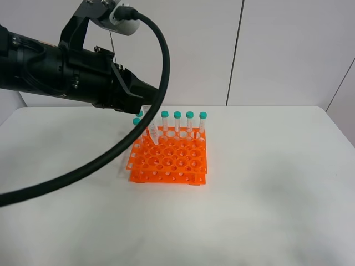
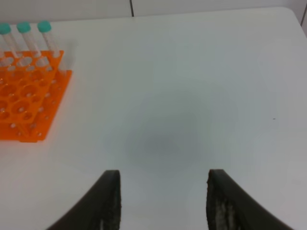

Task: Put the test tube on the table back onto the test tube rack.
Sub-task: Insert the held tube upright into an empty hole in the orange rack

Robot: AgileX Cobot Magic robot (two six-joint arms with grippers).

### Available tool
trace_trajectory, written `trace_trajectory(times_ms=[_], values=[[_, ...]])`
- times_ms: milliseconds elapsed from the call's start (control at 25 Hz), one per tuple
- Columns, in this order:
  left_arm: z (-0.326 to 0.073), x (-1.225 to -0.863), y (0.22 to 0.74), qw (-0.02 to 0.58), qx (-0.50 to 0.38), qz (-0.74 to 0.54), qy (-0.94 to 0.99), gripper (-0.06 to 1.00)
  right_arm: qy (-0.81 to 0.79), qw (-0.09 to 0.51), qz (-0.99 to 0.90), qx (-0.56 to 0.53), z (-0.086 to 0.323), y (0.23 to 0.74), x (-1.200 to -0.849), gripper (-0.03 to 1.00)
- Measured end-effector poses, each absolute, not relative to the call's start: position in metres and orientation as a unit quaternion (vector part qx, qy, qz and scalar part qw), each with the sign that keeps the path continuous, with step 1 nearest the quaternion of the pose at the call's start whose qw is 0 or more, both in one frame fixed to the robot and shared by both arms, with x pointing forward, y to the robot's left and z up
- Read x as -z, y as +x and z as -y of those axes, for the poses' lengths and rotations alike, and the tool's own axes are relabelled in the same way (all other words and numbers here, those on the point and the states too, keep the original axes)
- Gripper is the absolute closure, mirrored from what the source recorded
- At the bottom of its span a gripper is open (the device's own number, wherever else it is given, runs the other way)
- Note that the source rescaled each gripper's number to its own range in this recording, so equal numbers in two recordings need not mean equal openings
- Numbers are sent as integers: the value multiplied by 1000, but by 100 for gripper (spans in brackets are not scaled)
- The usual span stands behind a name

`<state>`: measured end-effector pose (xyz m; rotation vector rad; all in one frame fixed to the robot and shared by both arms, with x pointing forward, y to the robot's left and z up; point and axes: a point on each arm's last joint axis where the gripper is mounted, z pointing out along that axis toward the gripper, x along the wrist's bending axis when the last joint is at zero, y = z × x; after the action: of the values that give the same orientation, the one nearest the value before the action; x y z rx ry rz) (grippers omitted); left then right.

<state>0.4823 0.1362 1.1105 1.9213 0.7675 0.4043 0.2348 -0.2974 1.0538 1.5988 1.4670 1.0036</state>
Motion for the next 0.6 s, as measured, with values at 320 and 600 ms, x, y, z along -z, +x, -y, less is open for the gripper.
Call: trace_trajectory(times_ms=[320,600], values=[[-138,-1111,487,498,-193,-326,780,94,622,366,-571,-391,297,235,-1054,-3],[-131,-1087,515,480,-236,-379,755,94,622,366,-571,-391,297,235,-1054,-3]])
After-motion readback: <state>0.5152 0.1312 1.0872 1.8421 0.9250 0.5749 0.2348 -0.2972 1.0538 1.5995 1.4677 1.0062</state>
